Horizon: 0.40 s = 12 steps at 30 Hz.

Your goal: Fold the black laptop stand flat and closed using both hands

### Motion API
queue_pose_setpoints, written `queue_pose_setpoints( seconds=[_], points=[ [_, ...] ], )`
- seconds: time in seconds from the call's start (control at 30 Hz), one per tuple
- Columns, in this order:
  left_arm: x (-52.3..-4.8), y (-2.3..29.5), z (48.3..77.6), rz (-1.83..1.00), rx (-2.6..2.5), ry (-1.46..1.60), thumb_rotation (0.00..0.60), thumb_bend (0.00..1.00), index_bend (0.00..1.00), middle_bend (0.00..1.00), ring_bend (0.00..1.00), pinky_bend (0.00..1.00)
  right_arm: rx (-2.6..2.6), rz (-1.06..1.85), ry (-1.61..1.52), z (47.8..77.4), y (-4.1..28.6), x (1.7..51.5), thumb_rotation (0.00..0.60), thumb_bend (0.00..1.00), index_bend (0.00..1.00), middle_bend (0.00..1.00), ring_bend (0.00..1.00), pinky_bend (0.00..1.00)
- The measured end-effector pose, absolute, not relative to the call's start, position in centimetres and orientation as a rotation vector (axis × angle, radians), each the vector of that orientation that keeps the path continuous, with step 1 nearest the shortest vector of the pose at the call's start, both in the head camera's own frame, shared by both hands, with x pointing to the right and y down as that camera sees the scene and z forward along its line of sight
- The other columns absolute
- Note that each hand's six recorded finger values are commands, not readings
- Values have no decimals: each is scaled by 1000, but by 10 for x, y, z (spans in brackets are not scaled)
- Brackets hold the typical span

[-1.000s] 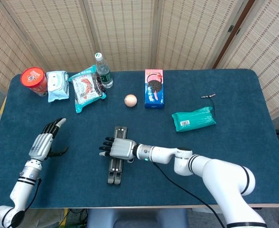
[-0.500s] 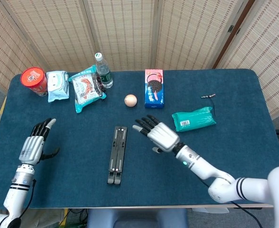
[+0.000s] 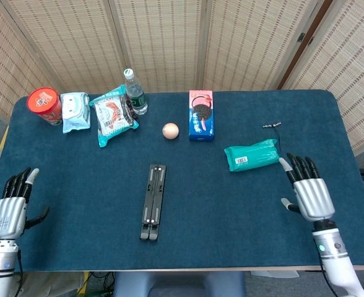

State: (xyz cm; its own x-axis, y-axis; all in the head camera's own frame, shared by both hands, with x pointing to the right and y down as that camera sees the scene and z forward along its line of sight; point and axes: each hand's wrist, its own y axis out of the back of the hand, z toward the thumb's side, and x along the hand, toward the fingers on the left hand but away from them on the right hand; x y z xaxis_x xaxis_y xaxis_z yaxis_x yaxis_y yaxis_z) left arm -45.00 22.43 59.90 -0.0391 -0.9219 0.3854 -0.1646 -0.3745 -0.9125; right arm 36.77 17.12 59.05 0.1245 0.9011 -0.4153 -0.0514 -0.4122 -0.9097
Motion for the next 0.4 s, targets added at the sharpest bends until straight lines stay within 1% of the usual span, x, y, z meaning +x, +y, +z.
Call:
queue_pose_setpoints(
  seconds=[0.2, 0.3, 0.4],
  points=[
    [-453, 247, 585, -1520, -1538, 1163, 600, 261, 0, 20, 0, 0, -1536, 1502, -933, 581, 201, 397, 600, 81, 0, 0, 0, 0],
    [-452, 253, 581, -1529, -1525, 1165, 600, 261, 0, 20, 0, 0, -1531, 1523, -956, 578, 210, 405, 600, 81, 0, 0, 0, 0],
    [-451, 254, 580, -1530, -1526, 1173, 600, 261, 0, 20, 0, 0, -1532, 1522, -970, 577, 212, 406, 600, 81, 0, 0, 0, 0]
  ],
)
